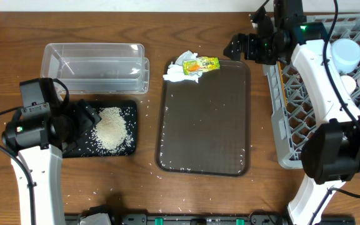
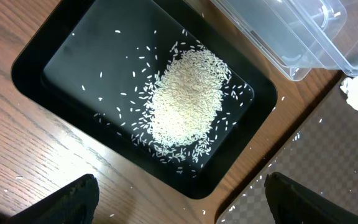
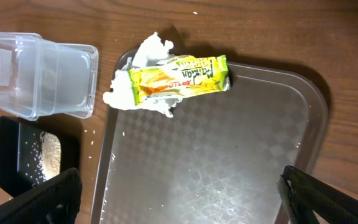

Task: Sort waste into correct bins and load items into the dishwasher rack
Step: 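Release the chopstick and raise the right gripper above the rack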

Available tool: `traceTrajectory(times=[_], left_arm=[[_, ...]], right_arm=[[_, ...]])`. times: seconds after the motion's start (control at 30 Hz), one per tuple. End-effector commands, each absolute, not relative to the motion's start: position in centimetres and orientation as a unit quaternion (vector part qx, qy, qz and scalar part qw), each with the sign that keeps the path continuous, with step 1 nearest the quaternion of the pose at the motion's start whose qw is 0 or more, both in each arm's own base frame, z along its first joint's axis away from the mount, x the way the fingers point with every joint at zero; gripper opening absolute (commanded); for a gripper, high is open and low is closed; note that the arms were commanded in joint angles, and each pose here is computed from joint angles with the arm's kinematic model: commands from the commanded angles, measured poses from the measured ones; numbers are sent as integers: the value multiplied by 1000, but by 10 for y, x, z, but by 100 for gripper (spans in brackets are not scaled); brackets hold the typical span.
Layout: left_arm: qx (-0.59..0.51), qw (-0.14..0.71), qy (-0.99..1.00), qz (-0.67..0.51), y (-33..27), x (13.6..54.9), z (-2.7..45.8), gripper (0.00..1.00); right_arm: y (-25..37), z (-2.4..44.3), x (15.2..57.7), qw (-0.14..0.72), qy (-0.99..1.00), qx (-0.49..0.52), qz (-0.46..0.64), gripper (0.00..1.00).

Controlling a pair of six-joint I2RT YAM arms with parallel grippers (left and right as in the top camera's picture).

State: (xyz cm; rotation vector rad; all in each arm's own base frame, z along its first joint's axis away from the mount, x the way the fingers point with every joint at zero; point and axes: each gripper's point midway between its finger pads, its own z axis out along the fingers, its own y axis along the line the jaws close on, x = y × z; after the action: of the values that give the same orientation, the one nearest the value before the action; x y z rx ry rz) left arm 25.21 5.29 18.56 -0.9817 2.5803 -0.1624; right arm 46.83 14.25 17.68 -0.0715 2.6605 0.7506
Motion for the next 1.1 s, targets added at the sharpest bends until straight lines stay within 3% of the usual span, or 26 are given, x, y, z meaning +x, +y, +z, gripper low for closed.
traceTrajectory(times=[0.0, 0.4, 0.77, 1.07], left_arm=[[-350, 191, 915, -57, 55, 253, 189, 88], [-350, 191, 915, -57, 55, 253, 189, 88], [-350, 191, 915, -57, 55, 253, 189, 88], [-350, 191, 915, -57, 55, 253, 189, 88]], right_arm=[[154, 176, 465, 180, 944, -29, 275, 99], [150, 184, 467, 192, 942, -27, 273, 99], [18, 237, 484, 295, 934, 89, 180, 99], [-71, 236, 477, 308, 925, 176, 133, 99]])
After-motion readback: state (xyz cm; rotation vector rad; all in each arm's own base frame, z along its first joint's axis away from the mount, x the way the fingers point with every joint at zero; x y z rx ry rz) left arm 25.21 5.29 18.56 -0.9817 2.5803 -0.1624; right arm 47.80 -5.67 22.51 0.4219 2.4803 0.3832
